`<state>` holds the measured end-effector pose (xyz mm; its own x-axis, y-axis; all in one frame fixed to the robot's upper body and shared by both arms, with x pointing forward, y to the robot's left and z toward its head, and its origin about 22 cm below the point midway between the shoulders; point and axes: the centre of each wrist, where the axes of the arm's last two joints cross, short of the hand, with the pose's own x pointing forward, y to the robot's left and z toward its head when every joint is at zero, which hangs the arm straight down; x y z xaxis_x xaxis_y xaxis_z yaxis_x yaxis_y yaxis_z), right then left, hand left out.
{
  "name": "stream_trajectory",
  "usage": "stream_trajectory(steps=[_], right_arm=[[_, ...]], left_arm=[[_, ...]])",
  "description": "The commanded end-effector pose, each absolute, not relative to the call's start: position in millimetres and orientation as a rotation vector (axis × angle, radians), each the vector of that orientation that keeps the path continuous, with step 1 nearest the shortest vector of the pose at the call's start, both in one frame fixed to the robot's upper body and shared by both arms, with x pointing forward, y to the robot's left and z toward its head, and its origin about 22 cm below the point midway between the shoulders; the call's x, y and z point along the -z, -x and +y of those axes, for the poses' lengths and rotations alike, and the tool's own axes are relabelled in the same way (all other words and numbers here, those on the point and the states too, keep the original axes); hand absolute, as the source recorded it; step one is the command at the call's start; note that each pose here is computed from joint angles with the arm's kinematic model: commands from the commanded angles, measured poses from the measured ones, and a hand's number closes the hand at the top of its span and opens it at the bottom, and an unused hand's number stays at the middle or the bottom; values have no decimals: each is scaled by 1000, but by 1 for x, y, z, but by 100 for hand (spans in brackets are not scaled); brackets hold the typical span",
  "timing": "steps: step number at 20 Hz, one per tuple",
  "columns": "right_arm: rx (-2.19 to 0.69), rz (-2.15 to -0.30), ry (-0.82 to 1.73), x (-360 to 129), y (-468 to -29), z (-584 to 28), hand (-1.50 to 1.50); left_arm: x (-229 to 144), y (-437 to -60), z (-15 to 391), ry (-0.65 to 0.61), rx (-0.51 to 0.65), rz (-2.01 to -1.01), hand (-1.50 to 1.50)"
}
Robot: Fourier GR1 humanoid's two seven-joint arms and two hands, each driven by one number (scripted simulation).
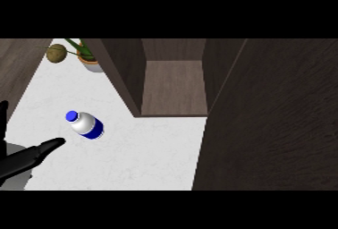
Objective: Pick up the bottled water, place it into the cabinet and close the cabinet
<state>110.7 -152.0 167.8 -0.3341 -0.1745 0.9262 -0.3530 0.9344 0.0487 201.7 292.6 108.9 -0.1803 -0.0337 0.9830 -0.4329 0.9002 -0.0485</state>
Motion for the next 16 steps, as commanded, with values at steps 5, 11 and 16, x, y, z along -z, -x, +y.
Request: stream_trajectory(steps=[5,11,16], right_arm=[[-223,-1999,-266,-183,-97,-166,-150],[-236,-2000,-288,-192,-84,-175,-150],[-217,-1983,-297,-186,-78,-163,-150]], left_arm=[[-70,-229,313,-397,-375,-1685,-150],[-38,-251,298,-369,-337,-1664,-150],[0,-246,318,-364,-340,-1625,-150]])
